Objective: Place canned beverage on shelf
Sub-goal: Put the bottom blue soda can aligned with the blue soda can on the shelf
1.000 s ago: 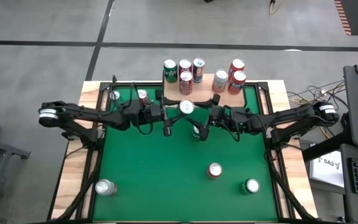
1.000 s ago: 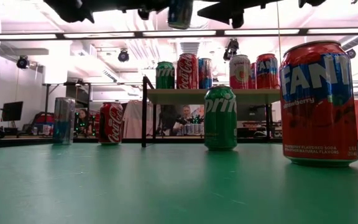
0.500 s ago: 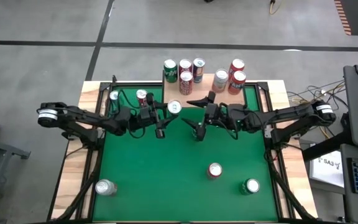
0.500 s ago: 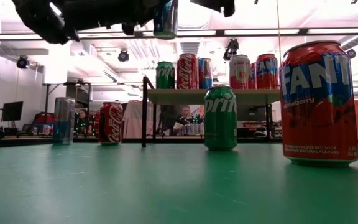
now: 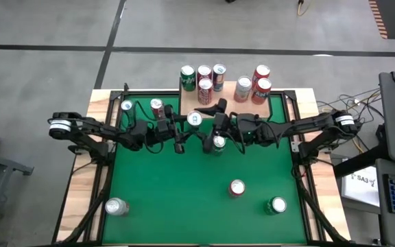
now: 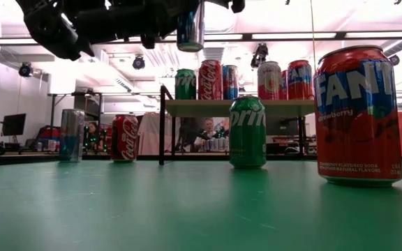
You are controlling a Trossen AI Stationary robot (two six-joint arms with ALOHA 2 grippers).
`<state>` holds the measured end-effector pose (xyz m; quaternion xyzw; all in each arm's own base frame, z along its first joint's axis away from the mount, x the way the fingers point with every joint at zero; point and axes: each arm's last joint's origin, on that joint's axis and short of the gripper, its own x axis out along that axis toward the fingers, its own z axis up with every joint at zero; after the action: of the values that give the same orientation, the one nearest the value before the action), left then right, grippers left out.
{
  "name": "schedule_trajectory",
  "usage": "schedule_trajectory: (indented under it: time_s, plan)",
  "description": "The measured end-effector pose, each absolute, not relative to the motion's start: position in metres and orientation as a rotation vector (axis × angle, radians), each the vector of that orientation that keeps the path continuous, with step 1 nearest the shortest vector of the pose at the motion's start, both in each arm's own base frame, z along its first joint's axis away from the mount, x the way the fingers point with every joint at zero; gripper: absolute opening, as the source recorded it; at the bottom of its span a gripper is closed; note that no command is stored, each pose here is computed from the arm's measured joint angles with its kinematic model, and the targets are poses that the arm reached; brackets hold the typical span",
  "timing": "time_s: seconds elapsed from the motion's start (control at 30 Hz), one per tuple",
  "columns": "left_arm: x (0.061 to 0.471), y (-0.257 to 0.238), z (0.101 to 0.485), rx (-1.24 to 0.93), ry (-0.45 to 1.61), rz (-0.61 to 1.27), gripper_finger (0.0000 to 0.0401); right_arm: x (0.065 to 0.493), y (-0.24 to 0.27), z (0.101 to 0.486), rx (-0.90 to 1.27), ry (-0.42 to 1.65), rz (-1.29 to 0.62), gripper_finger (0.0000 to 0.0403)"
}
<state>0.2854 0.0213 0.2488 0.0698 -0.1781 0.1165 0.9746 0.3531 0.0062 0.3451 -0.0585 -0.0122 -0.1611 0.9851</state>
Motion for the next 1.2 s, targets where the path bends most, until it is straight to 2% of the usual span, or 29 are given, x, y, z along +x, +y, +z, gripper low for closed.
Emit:
schedule_trajectory:
  time_s: [0.1, 0.23, 0.27, 0.33, 0.53, 0.67, 0.97, 1.2]
  plan:
    - [0.285, 0.021, 0.249, 0.136, -0.366, 0.235, 0.0194, 0.353, 0.005, 0.347, -0.117, -0.03, -0.35, 0.0295]
    - [0.285, 0.021, 0.249, 0.128, -0.364, 0.235, 0.0194, 0.353, 0.005, 0.347, -0.118, -0.028, -0.35, 0.0226]
    - [0.285, 0.021, 0.249, 0.128, -0.364, 0.235, 0.0194, 0.353, 0.005, 0.347, -0.119, -0.027, -0.351, 0.0221]
    - [0.285, 0.021, 0.249, 0.126, -0.363, 0.234, 0.0196, 0.353, 0.005, 0.347, -0.119, -0.025, -0.351, 0.0221]
    - [0.285, 0.021, 0.249, 0.116, -0.362, 0.224, 0.0282, 0.35, 0.005, 0.347, -0.118, -0.003, -0.35, 0.0221]
    - [0.284, 0.02, 0.248, 0.103, -0.362, 0.221, 0.0313, 0.343, 0.002, 0.354, -0.127, 0.025, -0.373, 0.0221]
    - [0.268, 0.02, 0.259, 0.134, -0.399, 0.231, 0.0312, 0.302, -0.015, 0.372, -0.145, 0.106, -0.459, 0.0221]
    - [0.254, 0.02, 0.275, 0.192, -0.4, 0.249, 0.0301, 0.277, -0.032, 0.35, -0.125, 0.122, -0.505, 0.0221]
